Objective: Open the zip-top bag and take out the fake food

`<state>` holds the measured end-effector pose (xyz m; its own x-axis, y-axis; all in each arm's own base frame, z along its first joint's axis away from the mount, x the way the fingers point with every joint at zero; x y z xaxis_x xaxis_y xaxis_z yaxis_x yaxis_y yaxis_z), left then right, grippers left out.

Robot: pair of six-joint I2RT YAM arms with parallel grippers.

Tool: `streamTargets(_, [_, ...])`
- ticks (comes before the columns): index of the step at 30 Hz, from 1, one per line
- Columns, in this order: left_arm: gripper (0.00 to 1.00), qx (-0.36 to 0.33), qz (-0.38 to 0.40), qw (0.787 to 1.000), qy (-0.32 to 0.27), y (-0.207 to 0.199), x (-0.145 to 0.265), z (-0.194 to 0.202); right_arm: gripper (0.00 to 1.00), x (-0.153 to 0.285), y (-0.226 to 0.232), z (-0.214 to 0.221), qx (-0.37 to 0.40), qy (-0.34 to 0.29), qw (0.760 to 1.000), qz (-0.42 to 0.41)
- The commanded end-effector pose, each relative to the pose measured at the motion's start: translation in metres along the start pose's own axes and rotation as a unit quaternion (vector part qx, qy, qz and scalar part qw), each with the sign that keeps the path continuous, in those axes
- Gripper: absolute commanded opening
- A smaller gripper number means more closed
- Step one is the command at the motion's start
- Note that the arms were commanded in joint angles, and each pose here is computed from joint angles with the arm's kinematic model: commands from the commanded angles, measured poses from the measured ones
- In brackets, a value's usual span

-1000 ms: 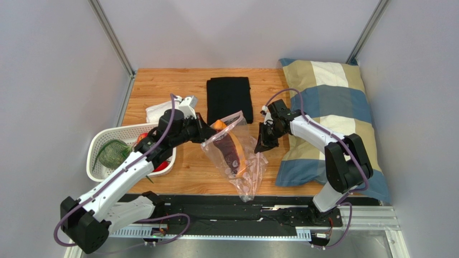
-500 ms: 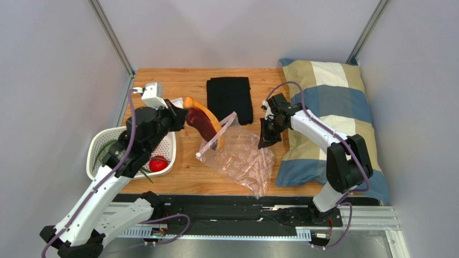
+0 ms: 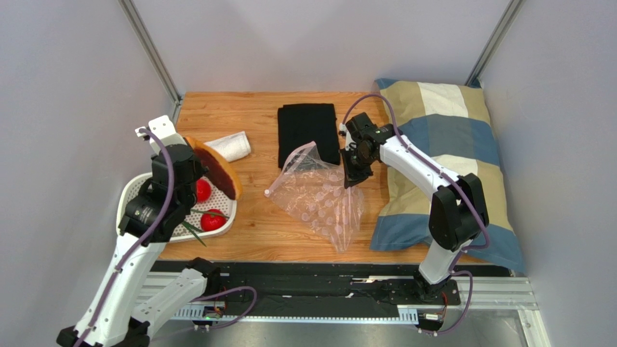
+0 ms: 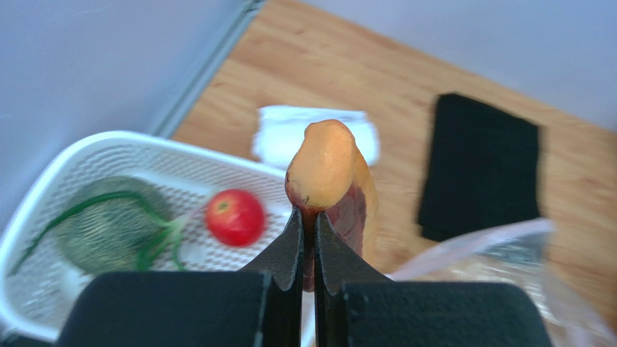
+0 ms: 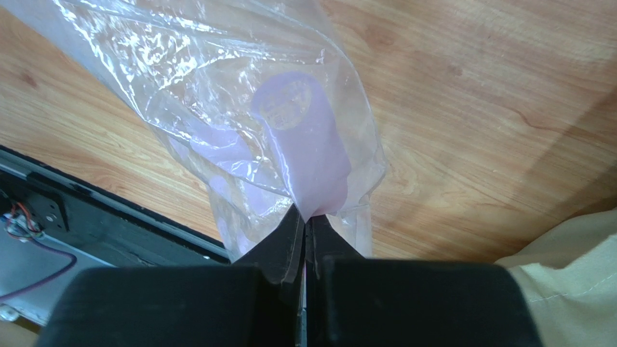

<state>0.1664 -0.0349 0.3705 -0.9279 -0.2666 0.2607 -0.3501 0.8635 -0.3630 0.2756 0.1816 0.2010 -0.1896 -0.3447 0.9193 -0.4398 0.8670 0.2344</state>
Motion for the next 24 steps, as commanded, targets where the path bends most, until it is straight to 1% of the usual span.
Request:
streamTargets(1, [0.0, -0.045, -0.086, 0.995, -0.01, 0.037, -0.014, 0.009, 0.0, 0.002, 0.003, 0.002, 0.034, 0.014, 0.999, 0.017])
streamTargets(2, [0.0, -0.055, -0.104, 0.993, -0.007, 0.044, -0.018, 0.015, 0.0, 0.002, 0.005, 0.004, 0.038, 0.016, 0.999, 0.017])
streamTargets(3, [0.0, -0.048, -0.127, 0.991, -0.008, 0.053, -0.022, 0.014, 0.0, 0.004, 0.006, 0.004, 0.042, 0.016, 0.999, 0.018])
streamTargets(4, [0.0, -0.043, -0.133, 0.99, -0.004, 0.057, -0.024, 0.016, 0.0, 0.004, 0.007, 0.006, 0.047, 0.019, 0.998, 0.021])
streamTargets(7, [0.0, -0.025, -0.167, 0.986, 0.017, 0.072, -0.035, 0.029, 0.0, 0.006, 0.009, 0.008, 0.052, 0.019, 0.998, 0.025])
streamTargets(8, [0.0, -0.024, -0.181, 0.983, 0.034, 0.076, -0.041, 0.038, 0.0, 0.005, 0.01, 0.008, 0.055, 0.021, 0.998, 0.026])
streamTargets(9, [0.0, -0.025, -0.197, 0.979, 0.037, 0.081, -0.043, 0.04, 0.0, 0.005, 0.01, 0.008, 0.055, 0.02, 0.998, 0.028])
streamTargets(11, [0.0, -0.035, -0.243, 0.969, 0.033, 0.09, -0.045, 0.044, 0.0, 0.002, 0.013, 0.008, 0.065, 0.025, 0.997, 0.028])
streamTargets(12, [0.0, -0.04, -0.253, 0.966, 0.037, 0.094, -0.045, 0.044, 0.0, 0.001, 0.014, 0.008, 0.068, 0.026, 0.997, 0.031])
streamTargets(17, [0.0, -0.067, -0.296, 0.952, 0.03, 0.103, -0.048, 0.043, 0.0, -0.003, 0.025, 0.005, 0.104, 0.027, 0.992, 0.059])
streamTargets(19, [0.0, -0.085, -0.307, 0.948, 0.028, 0.107, -0.049, 0.043, 0.0, -0.003, 0.03, 0.005, 0.111, 0.031, 0.991, 0.064])
streamTargets(20, [0.0, -0.103, -0.322, 0.941, 0.025, 0.111, -0.049, 0.044, 0.0, -0.005, 0.031, 0.006, 0.113, 0.034, 0.991, 0.064])
streamTargets(22, [0.0, -0.127, -0.33, 0.935, 0.028, 0.116, -0.05, 0.047, 0.0, -0.006, 0.032, 0.008, 0.115, 0.036, 0.991, 0.063])
streamTargets(24, [0.0, -0.135, -0.339, 0.931, 0.018, 0.118, -0.051, 0.046, 0.0, -0.005, 0.033, 0.008, 0.115, 0.036, 0.991, 0.062])
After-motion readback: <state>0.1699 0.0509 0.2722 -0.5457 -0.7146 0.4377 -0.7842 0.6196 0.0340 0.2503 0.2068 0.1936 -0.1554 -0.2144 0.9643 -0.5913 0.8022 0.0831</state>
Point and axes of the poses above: each gripper's point midway between its finger pads, its own x axis back along the fingers, its own y axis along the line the jaws close on, z = x × y, the point moved 9 cm from there along x, back along the fingers, and after that the axes turned 11 degrees about x, right-handed, at the moved point
